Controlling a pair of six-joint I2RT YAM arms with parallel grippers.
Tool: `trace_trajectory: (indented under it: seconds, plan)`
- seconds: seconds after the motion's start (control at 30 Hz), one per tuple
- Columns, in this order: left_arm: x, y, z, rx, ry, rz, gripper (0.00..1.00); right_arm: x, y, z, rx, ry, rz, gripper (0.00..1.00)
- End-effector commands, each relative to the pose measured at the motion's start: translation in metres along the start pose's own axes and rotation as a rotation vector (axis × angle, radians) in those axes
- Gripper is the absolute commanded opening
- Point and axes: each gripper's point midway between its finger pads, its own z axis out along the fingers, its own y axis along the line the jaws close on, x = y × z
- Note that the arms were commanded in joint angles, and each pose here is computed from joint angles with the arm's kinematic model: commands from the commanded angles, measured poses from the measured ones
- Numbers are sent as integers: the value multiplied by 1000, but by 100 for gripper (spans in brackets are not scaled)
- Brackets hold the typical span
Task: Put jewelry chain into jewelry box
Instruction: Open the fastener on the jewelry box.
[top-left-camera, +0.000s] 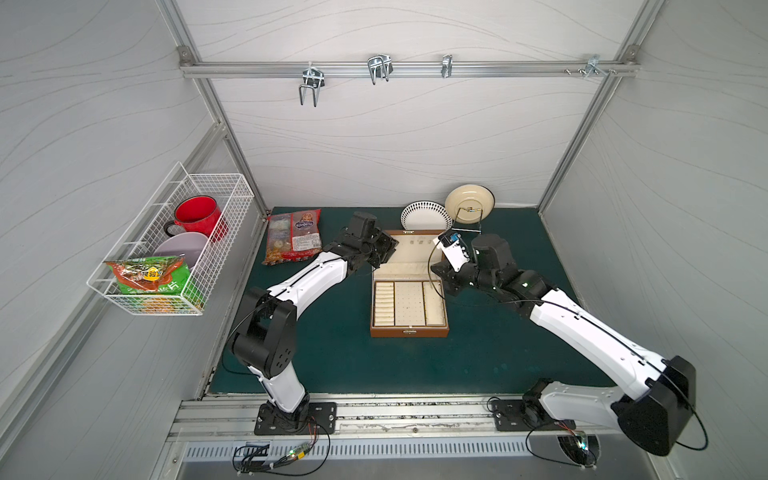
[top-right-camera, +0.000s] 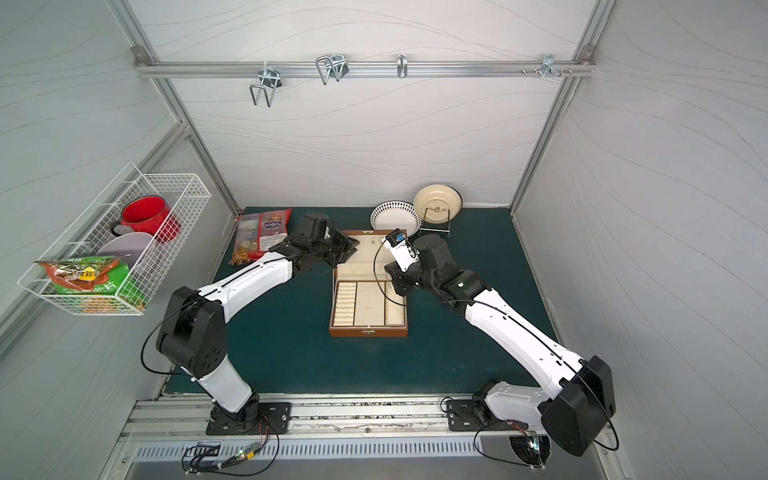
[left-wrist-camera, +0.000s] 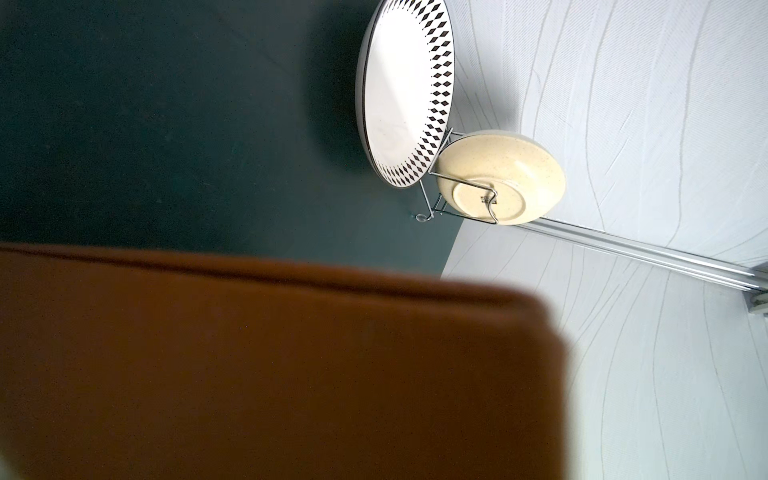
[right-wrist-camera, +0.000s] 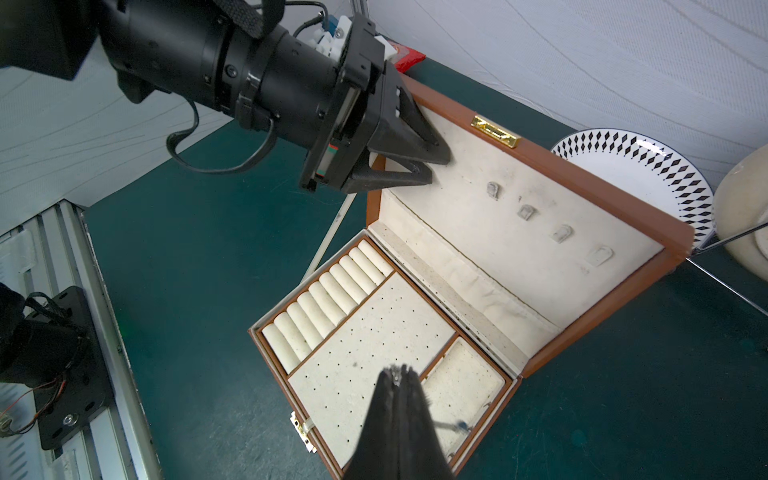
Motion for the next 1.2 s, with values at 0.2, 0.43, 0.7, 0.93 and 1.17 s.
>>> trace_trajectory:
  seconds: [0.2,0.43,0.7,0.93,1.17]
  plan:
    - [-2,5,1,0,-19,-4,25,-5,3,-4,-15,-33,10,0]
    - [0,16,1,-17,-15,-18,21,-6,4,-3,-24,-33,10,0]
    - [0,14,-1,-9,-15,-16,20,-6,4,-2,-27,-33,12,0]
    - [2,5,-6,10,-7,-9,23,-7,4,-2,-26,-34,12,0]
    - [2,-53,-45,107,-29,187,32,-11,7,-2,-49,-35,4,0]
